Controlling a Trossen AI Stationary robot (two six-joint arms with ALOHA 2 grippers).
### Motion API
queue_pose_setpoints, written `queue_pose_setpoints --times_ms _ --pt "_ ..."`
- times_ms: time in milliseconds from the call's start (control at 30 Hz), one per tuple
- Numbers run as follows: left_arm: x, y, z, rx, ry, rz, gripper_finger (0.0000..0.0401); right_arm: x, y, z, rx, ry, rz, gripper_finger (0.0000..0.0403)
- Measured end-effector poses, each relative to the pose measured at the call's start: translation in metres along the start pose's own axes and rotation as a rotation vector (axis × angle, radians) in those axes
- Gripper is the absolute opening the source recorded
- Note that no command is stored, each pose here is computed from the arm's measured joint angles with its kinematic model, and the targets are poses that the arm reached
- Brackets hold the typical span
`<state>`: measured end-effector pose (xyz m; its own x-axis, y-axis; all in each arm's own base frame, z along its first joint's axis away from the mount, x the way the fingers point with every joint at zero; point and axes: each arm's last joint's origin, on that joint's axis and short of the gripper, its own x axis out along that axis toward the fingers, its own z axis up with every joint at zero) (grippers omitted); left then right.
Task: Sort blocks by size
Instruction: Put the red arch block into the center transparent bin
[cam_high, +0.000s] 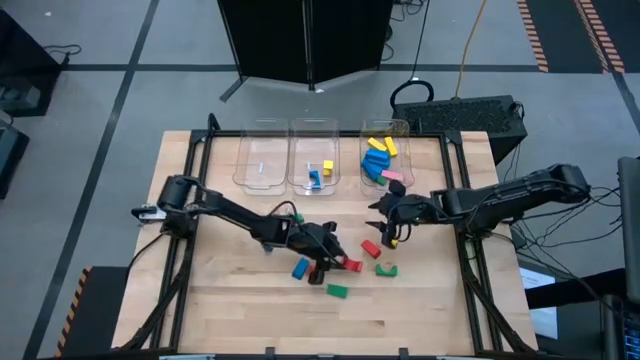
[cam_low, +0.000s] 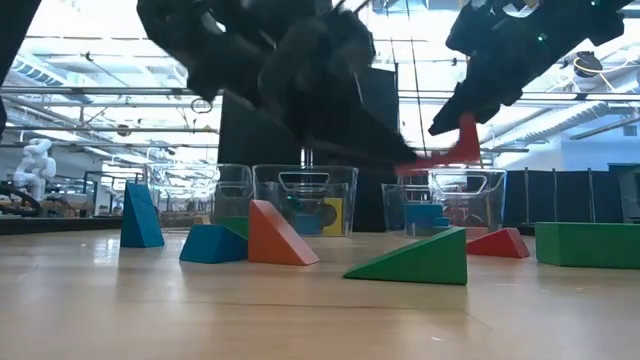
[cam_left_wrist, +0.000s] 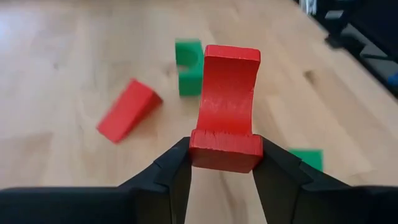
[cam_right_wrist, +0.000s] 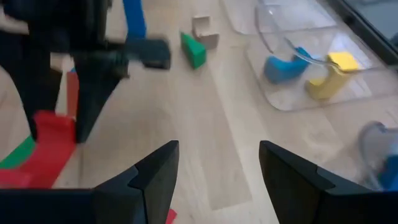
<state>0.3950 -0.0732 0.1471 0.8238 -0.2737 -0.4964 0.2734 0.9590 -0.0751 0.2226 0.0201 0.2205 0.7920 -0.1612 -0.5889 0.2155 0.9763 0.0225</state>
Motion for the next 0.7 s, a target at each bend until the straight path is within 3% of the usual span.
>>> queue_pose_setpoints --times_ms 167,400,700 --pt "-0.021 0.002 0.020 -0.009 -0.028 0.073 0.0148 0.004 0.015 0.004 -0.087 -0.065 0.070 0.0210" --pt "-0.057 0.003 0.044 0.002 -0.023 0.266 0.0149 -0.001 0.027 0.011 -0.121 -0.166 0.131 0.0210" --pt "-0.070 0.005 0.050 -0.004 -0.026 0.358 0.0149 -0.002 0.029 0.014 -0.132 -0.200 0.144 0.0210"
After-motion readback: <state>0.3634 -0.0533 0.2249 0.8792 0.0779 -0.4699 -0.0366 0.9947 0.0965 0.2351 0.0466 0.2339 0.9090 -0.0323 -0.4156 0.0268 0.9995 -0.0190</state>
